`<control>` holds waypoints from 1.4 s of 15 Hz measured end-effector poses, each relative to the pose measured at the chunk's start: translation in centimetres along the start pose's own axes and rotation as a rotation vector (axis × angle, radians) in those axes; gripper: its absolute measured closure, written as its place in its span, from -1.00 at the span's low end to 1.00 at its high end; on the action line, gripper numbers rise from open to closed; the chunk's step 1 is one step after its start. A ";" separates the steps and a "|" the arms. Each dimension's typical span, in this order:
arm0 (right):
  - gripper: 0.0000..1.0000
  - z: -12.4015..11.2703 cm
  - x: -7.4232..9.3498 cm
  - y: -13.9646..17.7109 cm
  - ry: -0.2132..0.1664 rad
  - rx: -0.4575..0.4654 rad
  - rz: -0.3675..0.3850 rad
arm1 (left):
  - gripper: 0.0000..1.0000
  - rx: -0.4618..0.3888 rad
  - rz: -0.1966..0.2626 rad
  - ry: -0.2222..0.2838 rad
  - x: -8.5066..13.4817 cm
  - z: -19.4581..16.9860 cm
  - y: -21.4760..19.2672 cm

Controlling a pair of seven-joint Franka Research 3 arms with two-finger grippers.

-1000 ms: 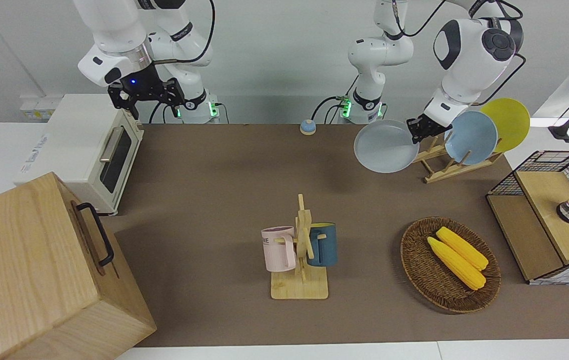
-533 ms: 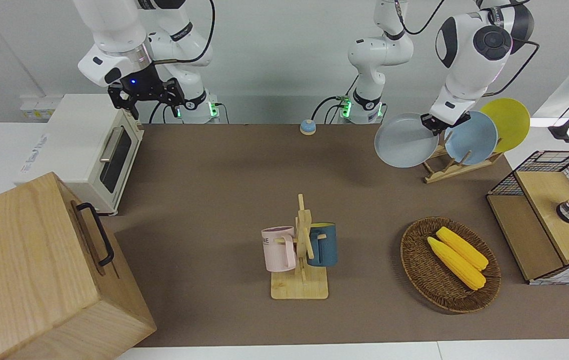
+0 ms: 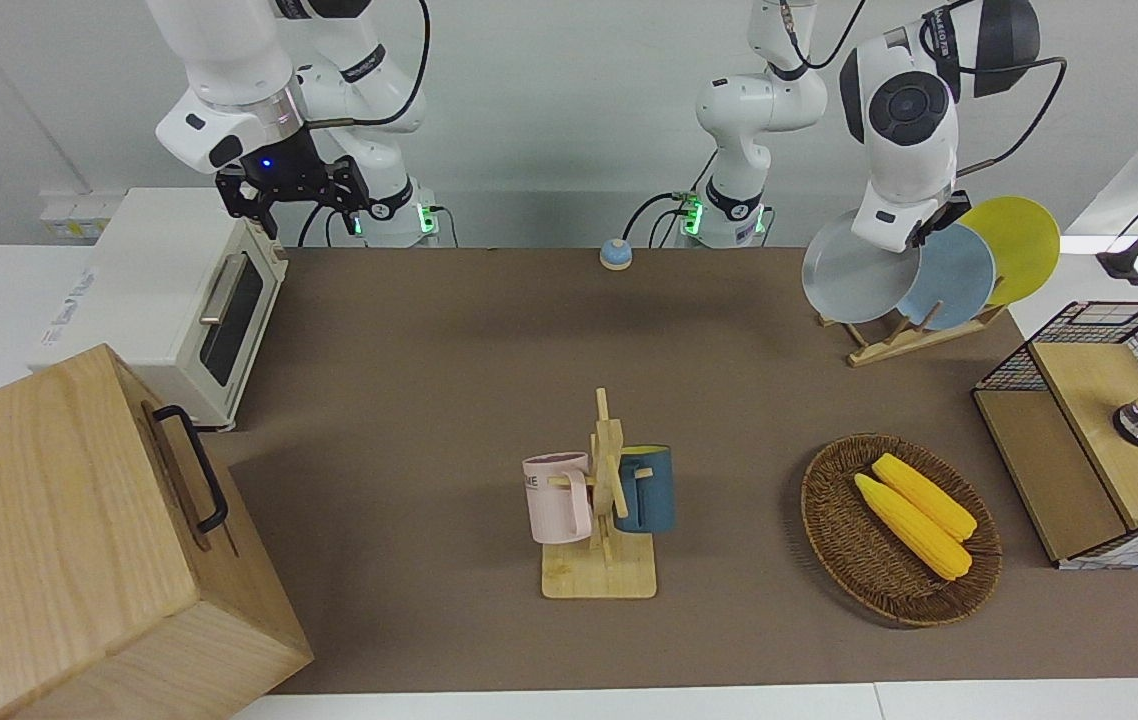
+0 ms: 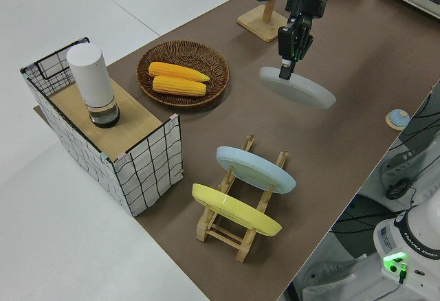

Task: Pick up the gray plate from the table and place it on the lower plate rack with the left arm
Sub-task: 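Lower the gray plate upright into the rack's lower slot with left gripper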

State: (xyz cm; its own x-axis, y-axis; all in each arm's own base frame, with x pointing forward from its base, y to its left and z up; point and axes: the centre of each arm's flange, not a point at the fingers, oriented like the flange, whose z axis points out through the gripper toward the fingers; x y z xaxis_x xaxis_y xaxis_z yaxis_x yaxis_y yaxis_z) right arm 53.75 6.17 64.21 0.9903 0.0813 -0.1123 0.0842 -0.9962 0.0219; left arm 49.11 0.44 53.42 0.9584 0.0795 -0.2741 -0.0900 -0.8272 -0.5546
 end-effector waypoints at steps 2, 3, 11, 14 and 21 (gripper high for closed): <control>-0.97 0.0 0.0 0.0 0.000 0.000 0.000 | 0.95 0.046 -0.027 -0.023 -0.1 0.1 0.1; -0.97 0.0 0.0 0.0 0.000 0.000 0.000 | 0.95 0.065 -0.035 -0.030 -0.1 0.2 0.1; -0.97 0.0 0.0 0.0 0.000 0.000 0.000 | 0.95 0.209 -0.090 -0.070 1.2 1.9 -0.4; -0.97 0.0 0.0 0.0 0.000 0.000 0.000 | 0.95 0.265 -0.125 -0.091 2.1 3.5 0.0; -0.97 0.0 0.0 0.0 0.000 0.000 0.000 | 0.95 0.322 -0.160 -0.148 2.0 7.6 2.3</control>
State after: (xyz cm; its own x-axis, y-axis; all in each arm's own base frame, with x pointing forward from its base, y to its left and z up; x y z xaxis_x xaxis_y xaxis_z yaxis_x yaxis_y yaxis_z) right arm 53.75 6.17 64.21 0.9903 0.0813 -0.1123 0.0842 -0.9962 0.0219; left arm 48.81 2.92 45.64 0.9197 0.2927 -0.2617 -0.0456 -0.5824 -0.8116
